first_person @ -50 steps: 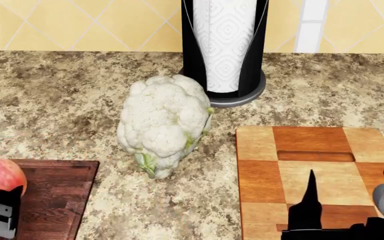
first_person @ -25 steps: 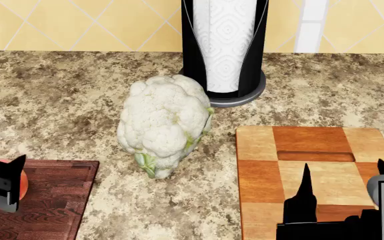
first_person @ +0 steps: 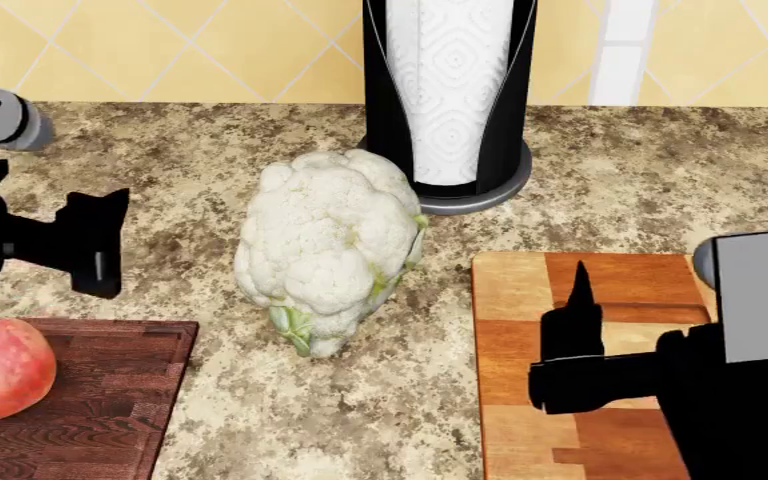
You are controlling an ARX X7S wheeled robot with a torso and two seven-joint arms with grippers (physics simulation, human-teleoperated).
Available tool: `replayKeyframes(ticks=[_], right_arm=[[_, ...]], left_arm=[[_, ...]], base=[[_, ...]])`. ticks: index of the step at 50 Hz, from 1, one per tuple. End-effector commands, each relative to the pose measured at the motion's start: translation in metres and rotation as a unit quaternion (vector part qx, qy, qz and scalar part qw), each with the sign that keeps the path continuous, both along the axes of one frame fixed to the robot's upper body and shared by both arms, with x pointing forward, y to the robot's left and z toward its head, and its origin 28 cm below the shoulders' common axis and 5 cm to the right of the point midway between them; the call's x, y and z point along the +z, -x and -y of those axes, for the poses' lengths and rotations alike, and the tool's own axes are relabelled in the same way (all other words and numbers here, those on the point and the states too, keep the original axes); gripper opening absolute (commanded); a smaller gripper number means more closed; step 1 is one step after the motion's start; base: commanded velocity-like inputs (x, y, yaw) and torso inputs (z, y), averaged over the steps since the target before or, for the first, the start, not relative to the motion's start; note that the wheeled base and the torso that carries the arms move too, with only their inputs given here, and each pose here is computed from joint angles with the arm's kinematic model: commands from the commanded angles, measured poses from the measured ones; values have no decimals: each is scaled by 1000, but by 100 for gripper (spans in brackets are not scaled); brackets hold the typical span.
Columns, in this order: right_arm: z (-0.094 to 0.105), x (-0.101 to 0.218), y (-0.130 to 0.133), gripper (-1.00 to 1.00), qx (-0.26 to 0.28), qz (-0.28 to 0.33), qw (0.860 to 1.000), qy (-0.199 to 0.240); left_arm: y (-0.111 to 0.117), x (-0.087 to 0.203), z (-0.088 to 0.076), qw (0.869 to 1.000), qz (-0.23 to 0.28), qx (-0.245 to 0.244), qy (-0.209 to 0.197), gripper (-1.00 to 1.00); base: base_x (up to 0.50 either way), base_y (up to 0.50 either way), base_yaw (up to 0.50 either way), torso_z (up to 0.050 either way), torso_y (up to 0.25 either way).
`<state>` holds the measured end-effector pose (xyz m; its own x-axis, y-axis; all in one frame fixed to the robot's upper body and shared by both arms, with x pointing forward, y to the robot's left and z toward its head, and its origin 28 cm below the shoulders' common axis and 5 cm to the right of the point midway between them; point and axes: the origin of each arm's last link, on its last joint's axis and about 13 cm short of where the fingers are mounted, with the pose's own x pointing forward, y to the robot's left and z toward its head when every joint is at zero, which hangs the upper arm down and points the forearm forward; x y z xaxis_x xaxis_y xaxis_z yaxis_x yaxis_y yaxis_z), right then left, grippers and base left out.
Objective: Place the cauliflower and the peach on separate cutting boards.
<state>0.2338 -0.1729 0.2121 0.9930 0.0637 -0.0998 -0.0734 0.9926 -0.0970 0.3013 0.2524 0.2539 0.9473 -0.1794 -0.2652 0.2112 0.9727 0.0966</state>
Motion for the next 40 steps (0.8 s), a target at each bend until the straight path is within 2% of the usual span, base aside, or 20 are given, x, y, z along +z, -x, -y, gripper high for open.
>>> replayKeyframes(ticks=[1, 6, 7, 14, 16, 19, 26, 32, 40], right_arm=[[-7, 2, -25, 100, 20, -30, 999, 2], [-11, -5, -30, 100, 26, -36, 999, 10], [-12, -8, -30, 100, 27, -40, 999, 11], [-15, -23, -37, 100, 31, -61, 998, 5], [-15, -18, -43, 100, 30, -61, 998, 6], [-14, -10, -52, 100, 32, -71, 997, 29], [-11, -4, -70, 100, 39, -95, 993, 53], [-18, 2, -87, 100, 54, -98, 991, 71], [-24, -4, -97, 100, 64, -107, 988, 95]], left_arm=[[-35, 17, 35, 999, -15, -24, 17, 100], [-46, 11, 53, 998, -39, -50, 5, 100], [-49, 5, 55, 998, -45, -52, -9, 100], [-72, -9, 58, 997, -69, -29, -22, 100], [-80, -8, 60, 997, -69, -28, -34, 100], [-90, -6, 63, 996, -66, -27, -57, 100], [-110, 0, 58, 995, -66, -3, -77, 100], [-123, 1, 55, 992, -60, 21, -113, 100], [-124, 7, 43, 990, -67, 48, -117, 100]], base=[[0, 0, 0, 0, 0], [0, 0, 0, 0, 0], [0, 0, 0, 0, 0], [0, 0, 0, 0, 0], [0, 0, 0, 0, 0], [0, 0, 0, 0, 0], [0, 0, 0, 0, 0], [0, 0, 0, 0, 0], [0, 0, 0, 0, 0]])
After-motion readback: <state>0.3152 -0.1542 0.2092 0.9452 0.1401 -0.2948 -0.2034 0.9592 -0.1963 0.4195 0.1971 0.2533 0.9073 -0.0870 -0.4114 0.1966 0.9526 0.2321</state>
